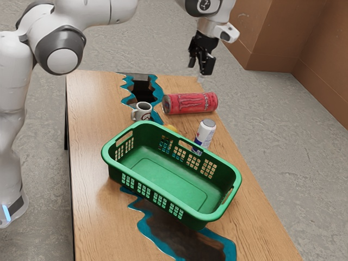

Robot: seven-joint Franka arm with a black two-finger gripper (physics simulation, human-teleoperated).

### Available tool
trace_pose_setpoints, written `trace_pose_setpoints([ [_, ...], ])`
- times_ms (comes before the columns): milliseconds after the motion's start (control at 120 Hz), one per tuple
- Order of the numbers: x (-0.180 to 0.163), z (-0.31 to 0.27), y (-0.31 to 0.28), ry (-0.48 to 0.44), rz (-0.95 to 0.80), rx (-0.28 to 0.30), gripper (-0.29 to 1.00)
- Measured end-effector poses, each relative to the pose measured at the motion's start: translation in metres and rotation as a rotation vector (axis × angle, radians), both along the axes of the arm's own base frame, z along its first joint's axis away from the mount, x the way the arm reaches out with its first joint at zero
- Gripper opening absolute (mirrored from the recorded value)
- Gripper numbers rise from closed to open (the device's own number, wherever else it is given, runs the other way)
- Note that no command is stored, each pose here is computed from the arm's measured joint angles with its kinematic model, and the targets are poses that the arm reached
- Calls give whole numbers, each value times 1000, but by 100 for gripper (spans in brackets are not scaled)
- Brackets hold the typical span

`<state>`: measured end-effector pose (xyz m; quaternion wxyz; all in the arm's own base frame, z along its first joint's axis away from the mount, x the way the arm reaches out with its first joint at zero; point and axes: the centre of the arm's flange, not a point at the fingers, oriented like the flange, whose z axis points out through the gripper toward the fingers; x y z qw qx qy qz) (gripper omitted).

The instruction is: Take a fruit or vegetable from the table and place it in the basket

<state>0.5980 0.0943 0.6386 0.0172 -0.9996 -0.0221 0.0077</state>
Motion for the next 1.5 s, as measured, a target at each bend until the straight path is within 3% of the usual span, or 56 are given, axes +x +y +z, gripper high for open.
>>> trace_pose_setpoints([
  [217,2,4,0,-23,-31,-2,70],
  [275,-2,38,-18,-82,-68,20,70],
  [333,-1,44,-34,-82,-96,27,70],
  [567,3,-63,-33,107,-97,-39,70],
  [717,-15,-117,-13,148,-63,-86,70],
  [958,-35,-166,-2,132,-13,-144,70],
  [1500,-39,-211,-12,82,15,-132,70],
])
